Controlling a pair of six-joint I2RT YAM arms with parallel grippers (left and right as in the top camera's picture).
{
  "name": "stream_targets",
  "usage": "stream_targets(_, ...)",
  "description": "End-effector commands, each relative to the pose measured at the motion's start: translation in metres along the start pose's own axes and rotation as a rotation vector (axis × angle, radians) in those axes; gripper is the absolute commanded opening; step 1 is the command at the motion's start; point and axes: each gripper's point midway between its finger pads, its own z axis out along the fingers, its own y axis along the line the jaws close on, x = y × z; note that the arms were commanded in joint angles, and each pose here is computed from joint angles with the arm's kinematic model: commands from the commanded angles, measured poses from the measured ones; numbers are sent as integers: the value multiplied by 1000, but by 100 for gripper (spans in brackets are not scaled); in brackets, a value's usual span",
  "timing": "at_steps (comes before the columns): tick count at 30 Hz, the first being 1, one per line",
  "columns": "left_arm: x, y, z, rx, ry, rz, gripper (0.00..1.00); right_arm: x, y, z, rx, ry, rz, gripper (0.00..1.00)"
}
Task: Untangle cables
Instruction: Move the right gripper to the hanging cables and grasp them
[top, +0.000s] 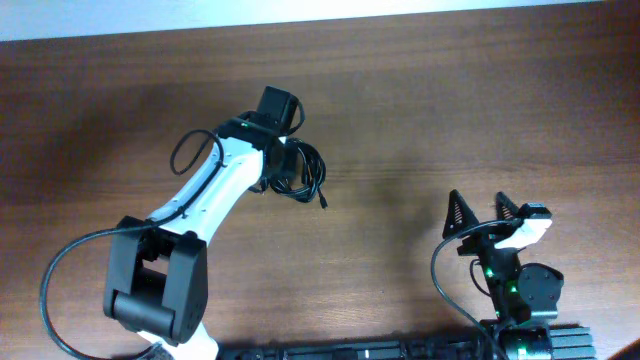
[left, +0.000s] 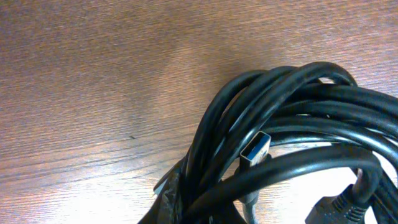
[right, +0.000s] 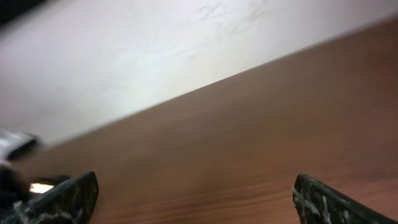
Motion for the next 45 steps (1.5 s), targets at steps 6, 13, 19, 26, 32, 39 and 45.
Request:
stream_targets(6,-30,-1,-68,94,-179,80,0,11,49,-6,-248,143,122,98)
stream_targets(13,-25,9,-136,109,-303,111,0,-1,129,7,-615,569,152,98)
stream_targets(19,-13,-18,-138,269,-258,139,0,35,175,36,-871,774,363,97)
stream_targets(26,-7,-29,-139,298,-244,164,0,38,208,91,-618,517,497,59)
stream_targets(32,-2,-56,-145,317,-266,302,0,55,203,99,-531,512,503,21)
stream_targets(39,-26,-58,-153,308,-372,289,0,76,199,91,-510,616,502,4)
stream_targets(45,-37,-53,-155,271,-416,275,99,75,199,91,-509,615,503,4)
